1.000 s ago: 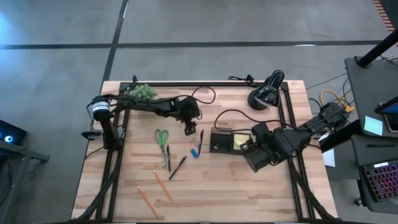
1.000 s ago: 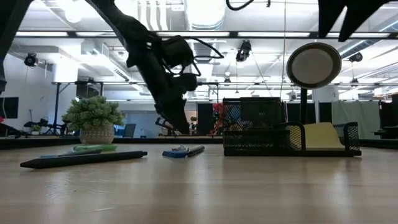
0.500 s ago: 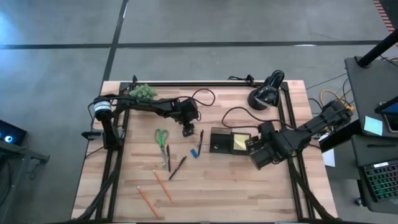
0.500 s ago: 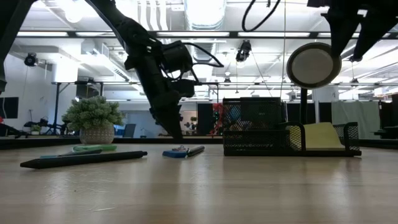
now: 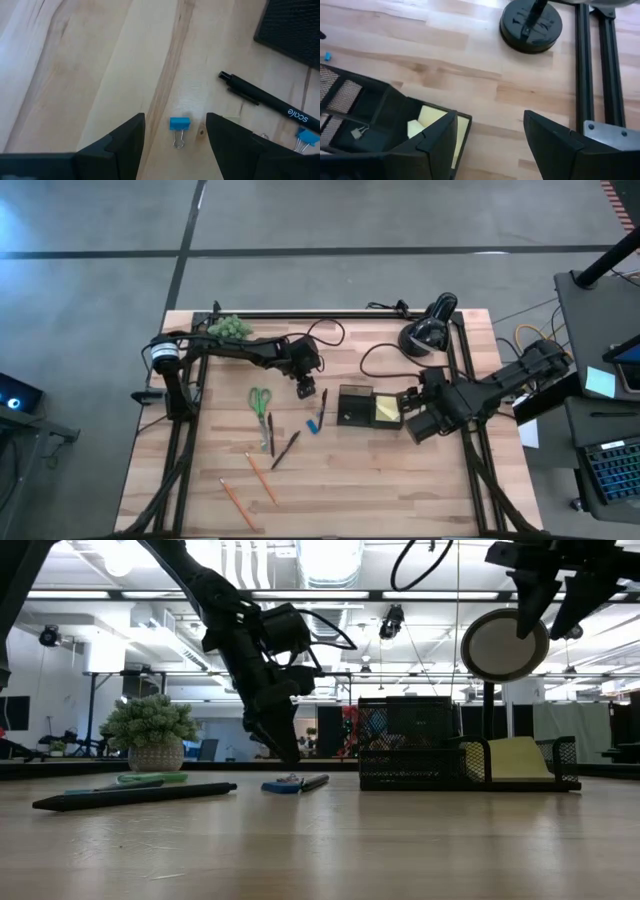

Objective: Pick and place office supplies into organizer
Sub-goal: Put the top blue binder clip into the black mesh organizer

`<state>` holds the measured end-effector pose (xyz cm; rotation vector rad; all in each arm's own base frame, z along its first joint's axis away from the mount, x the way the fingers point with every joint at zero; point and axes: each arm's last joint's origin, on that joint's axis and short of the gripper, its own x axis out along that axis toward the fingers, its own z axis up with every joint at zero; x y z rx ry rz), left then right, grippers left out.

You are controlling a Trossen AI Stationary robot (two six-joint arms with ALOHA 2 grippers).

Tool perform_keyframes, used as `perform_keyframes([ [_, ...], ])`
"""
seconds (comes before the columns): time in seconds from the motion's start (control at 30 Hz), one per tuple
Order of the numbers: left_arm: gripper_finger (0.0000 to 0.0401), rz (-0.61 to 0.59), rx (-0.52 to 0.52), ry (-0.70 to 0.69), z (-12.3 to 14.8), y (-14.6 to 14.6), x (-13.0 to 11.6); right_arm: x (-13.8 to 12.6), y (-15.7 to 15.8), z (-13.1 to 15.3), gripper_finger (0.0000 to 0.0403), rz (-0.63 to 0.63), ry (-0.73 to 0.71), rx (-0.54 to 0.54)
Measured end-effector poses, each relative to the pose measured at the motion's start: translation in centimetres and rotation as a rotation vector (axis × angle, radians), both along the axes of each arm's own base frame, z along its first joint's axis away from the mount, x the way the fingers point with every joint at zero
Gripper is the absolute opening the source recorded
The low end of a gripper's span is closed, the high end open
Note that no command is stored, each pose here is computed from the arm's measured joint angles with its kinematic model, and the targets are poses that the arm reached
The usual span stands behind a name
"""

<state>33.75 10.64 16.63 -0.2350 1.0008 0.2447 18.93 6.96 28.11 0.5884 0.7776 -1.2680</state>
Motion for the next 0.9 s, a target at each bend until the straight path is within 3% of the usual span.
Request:
perform_keyframes([
  [0.2,0.0198,0.004,0.001,0.0,0.0,0.11,-0.03,0.37,-0.61,0.3,0.0219,0.033,0.04,0.005],
  [0.5,0.0198,-0.02,-0.036,-0.012,0.01,0.0,0.0,0.55,-0.5,0.14,0.0219,0.014,0.056,0.102],
  [0.9,0.0198,-0.05,-0.038,0.023,-0.32,-0.09,-0.39,0.48,-0.54,-0.21,0.0219,0.012,0.069,0.098],
])
